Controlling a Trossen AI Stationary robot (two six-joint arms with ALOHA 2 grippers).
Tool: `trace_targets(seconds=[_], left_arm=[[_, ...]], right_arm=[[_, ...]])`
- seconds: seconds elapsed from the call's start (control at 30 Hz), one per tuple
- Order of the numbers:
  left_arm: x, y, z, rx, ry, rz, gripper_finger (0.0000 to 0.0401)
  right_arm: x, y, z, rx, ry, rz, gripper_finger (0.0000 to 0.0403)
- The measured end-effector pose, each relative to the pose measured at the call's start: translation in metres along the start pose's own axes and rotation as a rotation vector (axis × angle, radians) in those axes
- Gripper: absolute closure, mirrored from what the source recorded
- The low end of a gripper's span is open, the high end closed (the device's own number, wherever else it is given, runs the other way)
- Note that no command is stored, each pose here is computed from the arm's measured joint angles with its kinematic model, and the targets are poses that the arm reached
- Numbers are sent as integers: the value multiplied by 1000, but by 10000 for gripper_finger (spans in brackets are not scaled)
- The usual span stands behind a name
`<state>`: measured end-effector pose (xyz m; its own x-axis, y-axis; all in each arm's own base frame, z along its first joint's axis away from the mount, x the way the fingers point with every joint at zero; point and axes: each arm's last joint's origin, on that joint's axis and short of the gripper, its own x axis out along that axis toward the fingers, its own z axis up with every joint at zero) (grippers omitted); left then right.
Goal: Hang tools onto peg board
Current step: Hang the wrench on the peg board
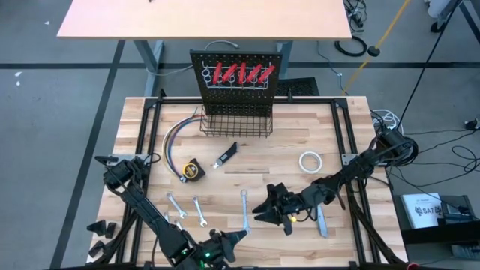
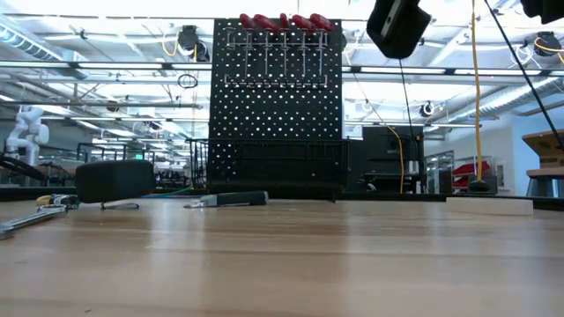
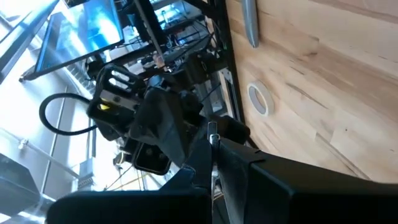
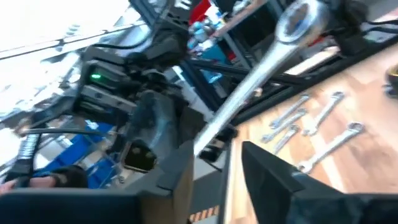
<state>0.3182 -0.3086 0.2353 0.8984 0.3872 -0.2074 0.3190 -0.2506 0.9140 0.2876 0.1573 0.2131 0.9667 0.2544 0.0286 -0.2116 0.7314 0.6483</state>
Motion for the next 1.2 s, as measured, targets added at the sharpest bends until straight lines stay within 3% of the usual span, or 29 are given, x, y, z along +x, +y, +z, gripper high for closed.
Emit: trace_targets(seconds=[0.27, 0.47, 0.77, 1.2], left_arm=[[3, 0, -1, -4, 5, -3, 390], [10, 0, -3, -57, -22, -17, 390], [14, 0, -6, 0, -10, -22, 390], [19, 0, -8, 45, 18, -24, 391]], right_arm=[[3, -10, 9, 1, -60, -55, 217], [8, -15, 21, 19, -60, -8, 226], [15, -9, 29, 4, -45, 26, 243], [22, -17, 16, 9, -16, 16, 247]])
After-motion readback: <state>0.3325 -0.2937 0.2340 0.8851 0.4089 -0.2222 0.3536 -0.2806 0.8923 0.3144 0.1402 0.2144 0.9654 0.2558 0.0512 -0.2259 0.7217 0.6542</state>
